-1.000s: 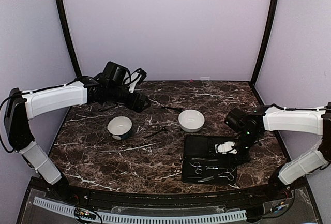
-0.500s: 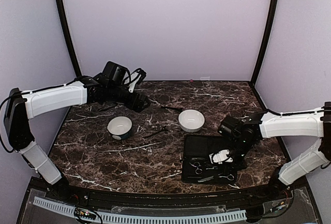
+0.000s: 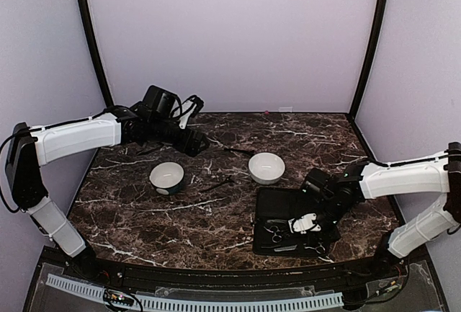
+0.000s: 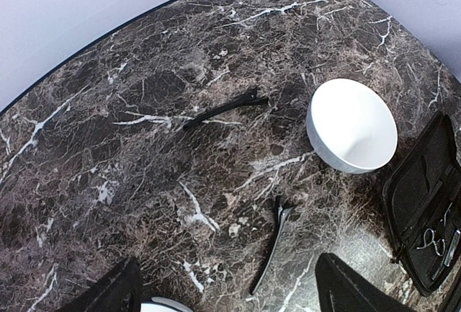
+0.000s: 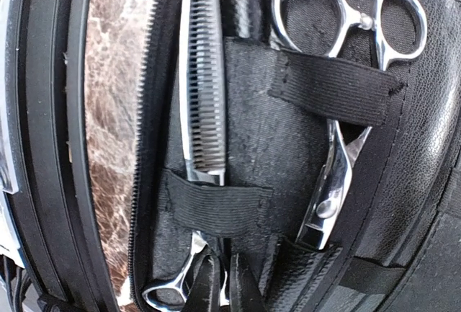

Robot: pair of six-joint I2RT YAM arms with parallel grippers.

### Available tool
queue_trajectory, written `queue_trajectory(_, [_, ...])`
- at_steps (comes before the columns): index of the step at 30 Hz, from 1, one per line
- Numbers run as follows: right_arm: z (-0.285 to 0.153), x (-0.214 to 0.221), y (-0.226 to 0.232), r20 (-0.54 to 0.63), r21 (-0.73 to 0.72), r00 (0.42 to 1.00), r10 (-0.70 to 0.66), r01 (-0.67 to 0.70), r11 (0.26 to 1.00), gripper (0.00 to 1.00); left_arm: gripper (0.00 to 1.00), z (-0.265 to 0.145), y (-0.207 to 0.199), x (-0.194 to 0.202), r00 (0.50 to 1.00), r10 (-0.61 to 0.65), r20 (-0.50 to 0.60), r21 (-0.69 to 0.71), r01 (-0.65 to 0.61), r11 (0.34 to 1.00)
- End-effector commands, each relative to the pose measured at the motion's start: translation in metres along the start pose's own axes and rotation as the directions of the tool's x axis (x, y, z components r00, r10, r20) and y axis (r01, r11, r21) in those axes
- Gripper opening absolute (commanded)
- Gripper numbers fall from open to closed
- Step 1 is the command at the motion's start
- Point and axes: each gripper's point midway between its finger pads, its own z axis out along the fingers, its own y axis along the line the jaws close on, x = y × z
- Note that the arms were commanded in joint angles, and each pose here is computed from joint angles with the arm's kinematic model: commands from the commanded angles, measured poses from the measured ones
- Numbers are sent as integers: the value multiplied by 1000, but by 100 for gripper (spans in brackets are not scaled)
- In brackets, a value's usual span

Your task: Sort the hair-cutting tools

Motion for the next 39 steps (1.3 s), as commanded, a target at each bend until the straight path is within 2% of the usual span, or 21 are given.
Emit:
queue_trajectory(1, [-1, 11, 2, -29, 33, 1000, 12, -11, 999, 0, 85, -4, -5, -7, 1000, 16, 5, 13, -16, 1000])
queue_trajectory(19, [-6, 31, 8, -89, 46, 996, -23, 27, 999, 0, 87, 2, -7, -2, 1000, 25, -10, 23, -25, 999])
queue_trajectory(29, [-12, 38, 10, -100, 66, 995, -18, 25, 998, 0, 99, 4, -8, 0, 1000, 21, -21, 29, -20, 999])
queue_trajectory(35, [-8, 43, 10, -130, 59, 991, -15, 23, 998, 0, 99, 4, -10, 0, 999, 27, -21, 35, -26, 999])
queue_trajectory(39, [-8, 36, 10, -105, 42, 994, -14, 18, 999, 0, 99, 4, -11, 0, 999, 28, -20, 37, -28, 999])
